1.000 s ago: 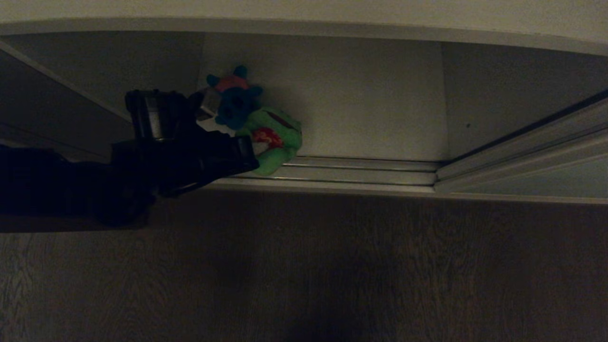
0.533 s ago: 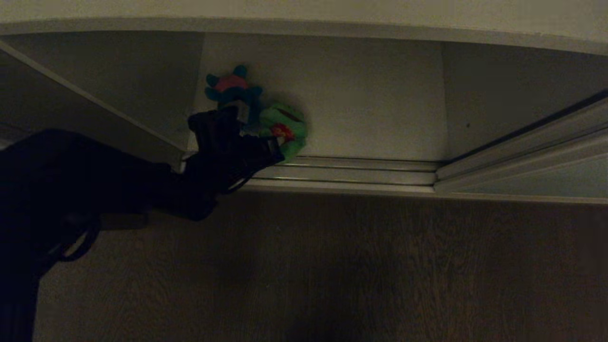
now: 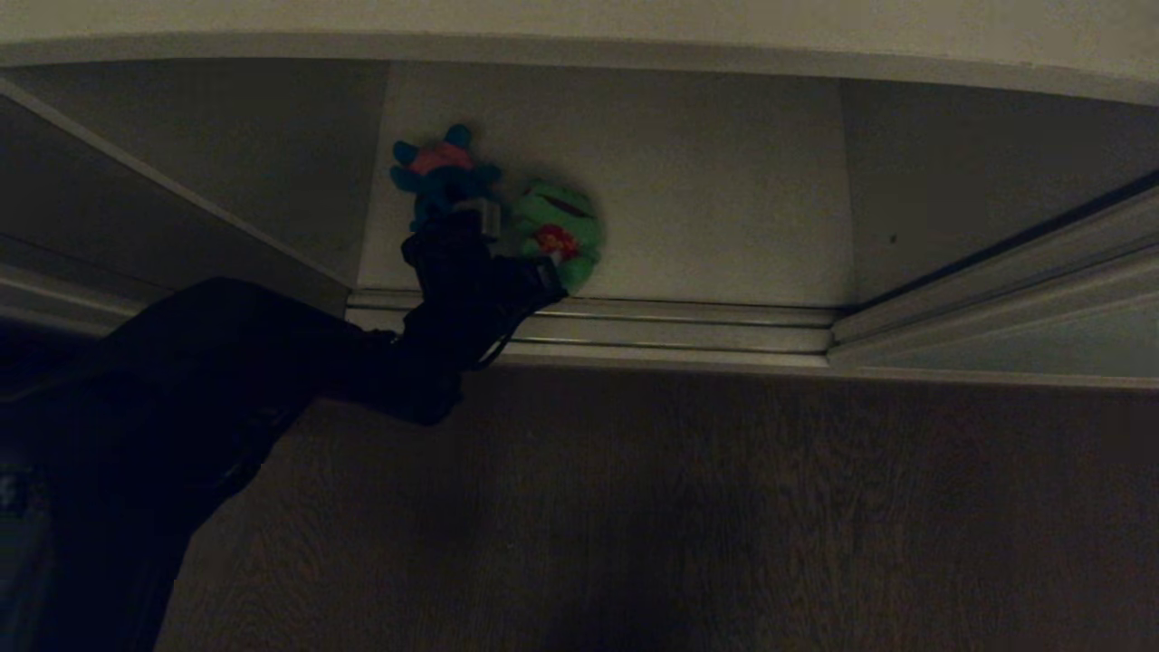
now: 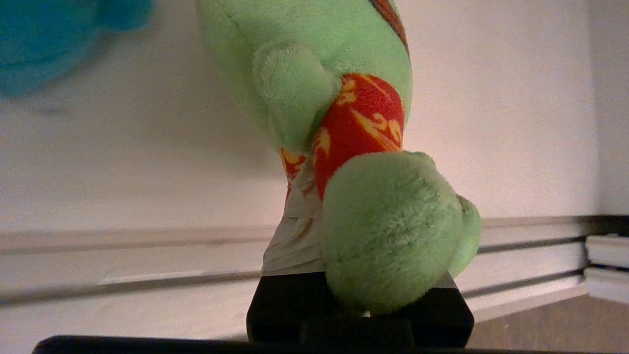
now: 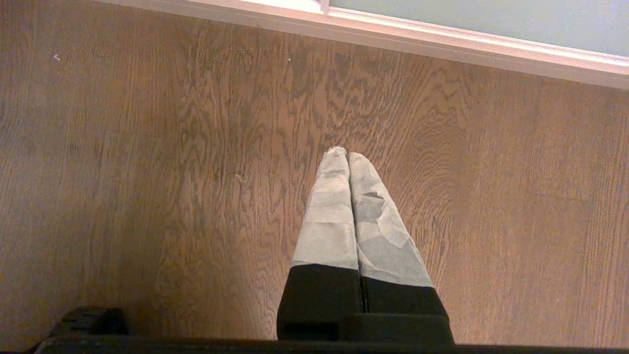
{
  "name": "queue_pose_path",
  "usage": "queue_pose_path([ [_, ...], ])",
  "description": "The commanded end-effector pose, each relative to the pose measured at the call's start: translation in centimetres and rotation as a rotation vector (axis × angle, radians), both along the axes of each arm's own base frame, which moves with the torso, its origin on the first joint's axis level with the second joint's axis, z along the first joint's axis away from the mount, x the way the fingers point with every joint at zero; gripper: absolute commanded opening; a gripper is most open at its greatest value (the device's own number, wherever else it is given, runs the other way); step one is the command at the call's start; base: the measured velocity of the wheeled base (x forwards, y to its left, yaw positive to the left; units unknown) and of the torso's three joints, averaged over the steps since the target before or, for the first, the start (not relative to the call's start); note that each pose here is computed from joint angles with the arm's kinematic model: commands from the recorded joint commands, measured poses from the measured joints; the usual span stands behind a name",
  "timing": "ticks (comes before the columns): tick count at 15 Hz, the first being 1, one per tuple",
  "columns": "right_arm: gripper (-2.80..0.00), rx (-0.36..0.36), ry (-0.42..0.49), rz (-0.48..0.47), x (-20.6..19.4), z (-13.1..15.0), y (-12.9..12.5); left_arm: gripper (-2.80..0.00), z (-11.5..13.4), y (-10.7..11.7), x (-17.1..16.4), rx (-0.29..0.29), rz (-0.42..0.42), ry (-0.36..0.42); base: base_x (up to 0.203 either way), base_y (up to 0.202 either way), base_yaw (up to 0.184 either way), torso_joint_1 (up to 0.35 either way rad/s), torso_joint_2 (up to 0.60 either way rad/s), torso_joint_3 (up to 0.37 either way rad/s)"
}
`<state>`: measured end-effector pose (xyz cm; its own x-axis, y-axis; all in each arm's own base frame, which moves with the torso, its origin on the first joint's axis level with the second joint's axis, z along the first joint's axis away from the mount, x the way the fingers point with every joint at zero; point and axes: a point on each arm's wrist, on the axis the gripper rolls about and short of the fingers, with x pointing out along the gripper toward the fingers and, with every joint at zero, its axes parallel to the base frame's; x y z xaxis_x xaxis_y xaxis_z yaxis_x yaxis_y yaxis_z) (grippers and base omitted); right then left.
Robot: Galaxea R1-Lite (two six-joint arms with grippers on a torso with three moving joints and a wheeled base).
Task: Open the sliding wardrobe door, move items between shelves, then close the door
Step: Place the green doll on the lower shelf
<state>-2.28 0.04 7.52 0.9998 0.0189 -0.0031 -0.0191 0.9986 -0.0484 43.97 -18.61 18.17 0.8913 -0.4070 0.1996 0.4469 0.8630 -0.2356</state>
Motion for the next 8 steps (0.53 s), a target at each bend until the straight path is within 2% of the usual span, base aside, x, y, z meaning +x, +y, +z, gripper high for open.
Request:
queue_pose_path([
  [1, -2.8, -0.001, -0.002, 0.001, 0.0, 0.0, 0.0, -2.8, -0.7, -1.2, 0.5, -0.009, -0.011, -0.013, 0.0, 0.0, 0.0, 0.0, 0.0, 0.0],
  [4, -2.8, -0.001, -0.002, 0.001, 0.0, 0.0, 0.0, -2.8, -0.8, -2.1, 1.6, -0.044, 0.052, -0.096, 0.0, 0.0, 0.0, 0.0, 0.0, 0.0],
  [5, -2.8, -0.001, -0.002, 0.001, 0.0, 0.0, 0.0, -2.8, -1.2, -2.2, 1.9, -0.038, 0.064, -0.121, 0.0, 0.0, 0.0, 0.0, 0.0, 0.0],
  [8, -2.8, -0.001, -0.002, 0.001, 0.0, 0.0, 0.0, -2.8, -2.7, -2.5, 2.6, -0.026, 0.072, -0.13, 0.0, 0.0, 0.0, 0.0, 0.0, 0.0],
])
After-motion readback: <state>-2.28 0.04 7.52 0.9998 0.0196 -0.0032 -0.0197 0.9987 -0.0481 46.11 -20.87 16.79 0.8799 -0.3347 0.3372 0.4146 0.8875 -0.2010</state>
